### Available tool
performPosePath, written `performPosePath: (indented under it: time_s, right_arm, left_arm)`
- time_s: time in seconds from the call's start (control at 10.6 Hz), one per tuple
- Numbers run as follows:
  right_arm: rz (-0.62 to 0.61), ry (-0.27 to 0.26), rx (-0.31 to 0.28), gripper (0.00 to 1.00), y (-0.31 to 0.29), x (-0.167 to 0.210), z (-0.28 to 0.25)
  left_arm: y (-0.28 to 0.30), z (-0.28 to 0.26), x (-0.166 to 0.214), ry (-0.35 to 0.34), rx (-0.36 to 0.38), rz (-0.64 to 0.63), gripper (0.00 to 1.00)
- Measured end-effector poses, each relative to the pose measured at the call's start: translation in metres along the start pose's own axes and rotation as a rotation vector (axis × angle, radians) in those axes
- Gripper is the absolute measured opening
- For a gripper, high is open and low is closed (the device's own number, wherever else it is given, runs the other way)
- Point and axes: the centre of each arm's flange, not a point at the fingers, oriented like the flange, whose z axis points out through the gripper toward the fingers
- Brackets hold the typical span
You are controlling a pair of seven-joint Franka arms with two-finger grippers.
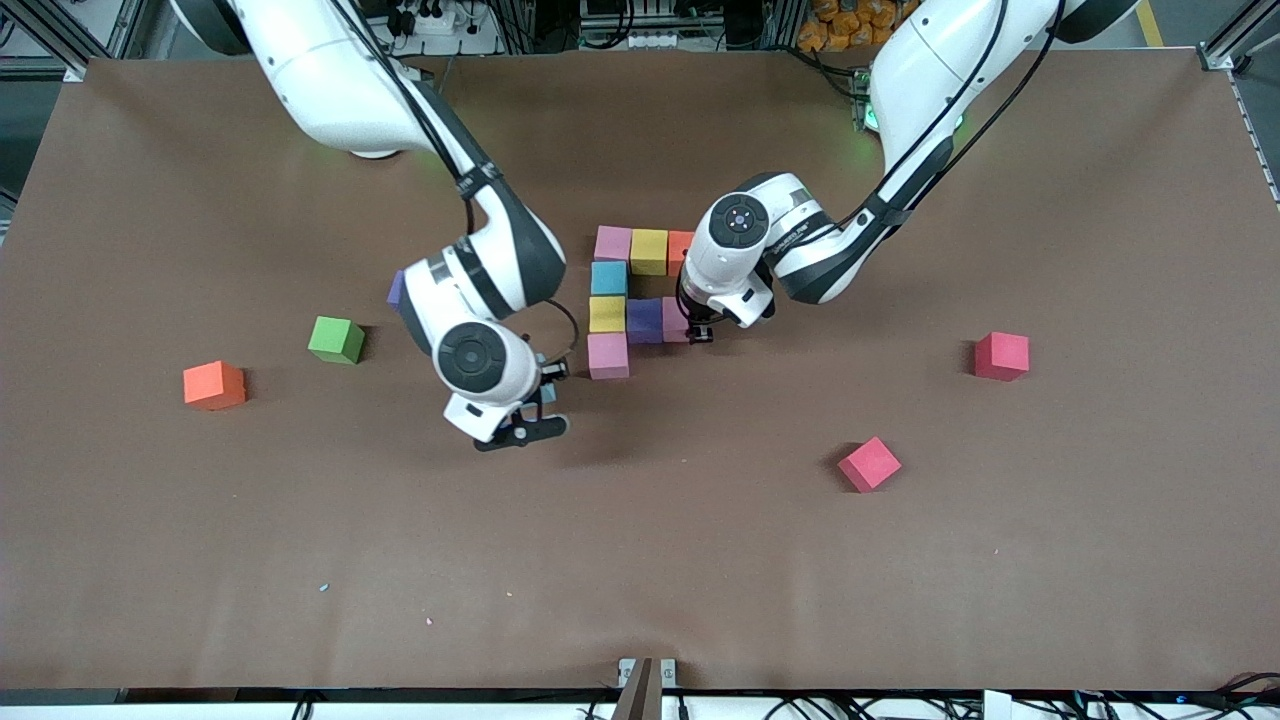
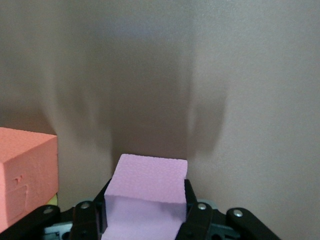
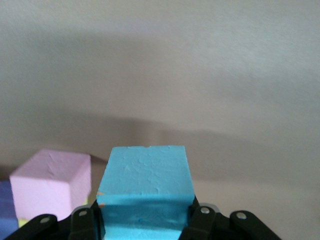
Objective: Arrange 11 blocks into digit 3
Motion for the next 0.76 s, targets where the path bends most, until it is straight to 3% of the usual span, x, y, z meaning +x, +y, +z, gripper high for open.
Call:
performPosePath:
  time_s: [0.09,0.28,0.38,0.76]
  right_arm:
    - [0.005,0.005,0.005,0.59,-0.009,0.007,0.006]
    - [0.005,0.018,0.017,0.59,-0.02,0.02,0.015]
    - [0.016,0.029,0.022,0.59,-0.022,0.027,0.016]
    - [0.06,0.042,0.025,0.59,-0.039,0.038,0.029]
  left_arm:
    - [0.0,0.0,0.0,0.0,0.001,0.001,0.62]
    - [0.0,0.0,-0.001,-0.003,-0.001,0.001,0.9]
    - [0.0,-0.001,-0.001,-0.005,-0.003,0.001,0.99]
    - [0.006,-0.025,-0.006,-0.016,-0.045,0.005,1.0]
